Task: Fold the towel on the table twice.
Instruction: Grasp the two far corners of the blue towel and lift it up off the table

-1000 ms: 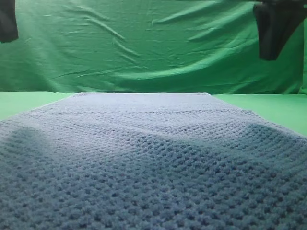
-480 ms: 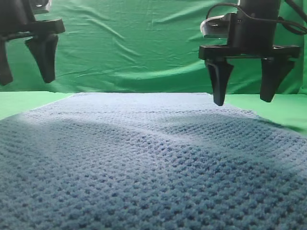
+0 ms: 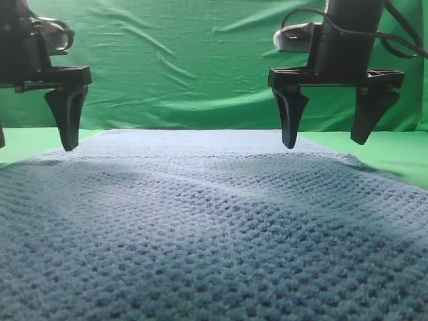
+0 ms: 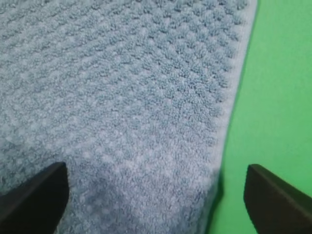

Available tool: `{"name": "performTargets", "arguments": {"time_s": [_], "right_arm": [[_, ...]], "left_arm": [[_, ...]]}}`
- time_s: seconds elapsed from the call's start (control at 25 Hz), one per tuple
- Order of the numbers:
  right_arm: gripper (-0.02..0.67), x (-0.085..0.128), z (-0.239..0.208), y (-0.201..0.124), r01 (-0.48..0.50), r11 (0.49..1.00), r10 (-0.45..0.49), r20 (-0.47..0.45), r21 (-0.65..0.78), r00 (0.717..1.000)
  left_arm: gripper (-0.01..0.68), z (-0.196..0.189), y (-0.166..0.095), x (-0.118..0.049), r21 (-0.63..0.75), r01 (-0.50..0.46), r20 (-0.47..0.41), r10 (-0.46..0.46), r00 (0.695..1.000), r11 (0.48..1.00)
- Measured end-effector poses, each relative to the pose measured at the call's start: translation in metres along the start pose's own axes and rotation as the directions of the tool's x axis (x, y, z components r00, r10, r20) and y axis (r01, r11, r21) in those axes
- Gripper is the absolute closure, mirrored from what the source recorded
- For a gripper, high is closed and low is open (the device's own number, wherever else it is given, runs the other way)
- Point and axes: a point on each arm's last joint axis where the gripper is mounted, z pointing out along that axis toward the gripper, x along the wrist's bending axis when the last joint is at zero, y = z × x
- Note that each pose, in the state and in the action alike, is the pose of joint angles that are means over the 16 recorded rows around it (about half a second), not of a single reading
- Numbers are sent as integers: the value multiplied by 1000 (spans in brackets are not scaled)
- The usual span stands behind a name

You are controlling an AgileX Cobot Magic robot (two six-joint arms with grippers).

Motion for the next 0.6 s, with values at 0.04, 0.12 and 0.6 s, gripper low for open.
{"name": "performTargets", "arguments": {"time_s": [0.04, 0.12, 0.6], "right_arm": [[3, 0, 2, 0, 0, 1000, 0, 0, -3, 1000], [3, 0, 6, 1, 1, 1000, -1, 0, -8, 1000], [10, 1, 22, 3, 1, 1000, -1, -3, -14, 1000]], "left_arm": [[27, 3, 0, 0, 6, 0, -3, 0, 1000, 1000], [27, 10, 2, 0, 18, -2, -8, 3, 1000, 1000], [27, 33, 11, -1, 64, -9, -21, 10, 1000, 998]]}}
